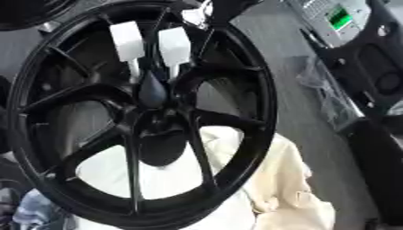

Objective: Pull the pin out of the wheel hub.

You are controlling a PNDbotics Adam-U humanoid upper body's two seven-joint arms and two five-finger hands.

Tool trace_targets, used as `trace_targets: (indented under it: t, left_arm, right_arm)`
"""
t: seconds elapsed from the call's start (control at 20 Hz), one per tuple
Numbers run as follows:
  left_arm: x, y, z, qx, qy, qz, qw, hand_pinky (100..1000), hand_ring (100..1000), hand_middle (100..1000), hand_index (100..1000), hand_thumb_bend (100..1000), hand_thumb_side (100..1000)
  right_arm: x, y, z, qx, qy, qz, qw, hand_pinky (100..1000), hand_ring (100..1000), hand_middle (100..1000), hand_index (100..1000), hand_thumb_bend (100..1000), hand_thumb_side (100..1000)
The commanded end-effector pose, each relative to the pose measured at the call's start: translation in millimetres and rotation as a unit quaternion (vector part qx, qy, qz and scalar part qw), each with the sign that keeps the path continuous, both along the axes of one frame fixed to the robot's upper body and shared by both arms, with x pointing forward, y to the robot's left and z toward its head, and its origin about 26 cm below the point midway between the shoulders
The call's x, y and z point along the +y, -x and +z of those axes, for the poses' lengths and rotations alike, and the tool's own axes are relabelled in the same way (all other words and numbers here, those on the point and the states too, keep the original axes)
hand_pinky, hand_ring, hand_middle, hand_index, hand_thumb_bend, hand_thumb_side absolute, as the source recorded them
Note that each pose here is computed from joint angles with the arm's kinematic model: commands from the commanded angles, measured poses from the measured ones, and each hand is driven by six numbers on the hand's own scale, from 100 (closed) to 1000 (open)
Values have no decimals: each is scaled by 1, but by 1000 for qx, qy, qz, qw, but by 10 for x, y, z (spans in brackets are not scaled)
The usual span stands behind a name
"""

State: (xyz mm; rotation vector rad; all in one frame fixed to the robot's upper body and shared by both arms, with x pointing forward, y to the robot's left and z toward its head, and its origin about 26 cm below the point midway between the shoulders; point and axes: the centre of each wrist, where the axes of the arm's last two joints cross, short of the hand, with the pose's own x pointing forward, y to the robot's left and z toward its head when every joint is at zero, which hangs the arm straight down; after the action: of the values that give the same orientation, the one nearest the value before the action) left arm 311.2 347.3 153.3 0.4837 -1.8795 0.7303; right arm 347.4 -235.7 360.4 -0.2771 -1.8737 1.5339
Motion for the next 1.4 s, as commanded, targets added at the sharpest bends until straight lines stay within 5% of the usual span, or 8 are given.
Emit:
trace_targets:
  t: [0.05,0.55,1.4]
  left_arm:
    - [75,21,65,-4,-14,10,1000,636,632,592,695,109,814]
    - [87,18,42,1,-14,10,1000,636,633,592,695,108,815]
    - [70,14,30,2,-7,8,1000,635,632,591,696,110,820]
  right_arm:
    - [4,228,202,-26,-14,15,999,1000,945,890,933,100,151]
    - [154,498,184,-25,10,63,998,1000,948,893,937,100,195]
    - [166,291,-23,-18,110,82,990,1000,958,894,941,214,339]
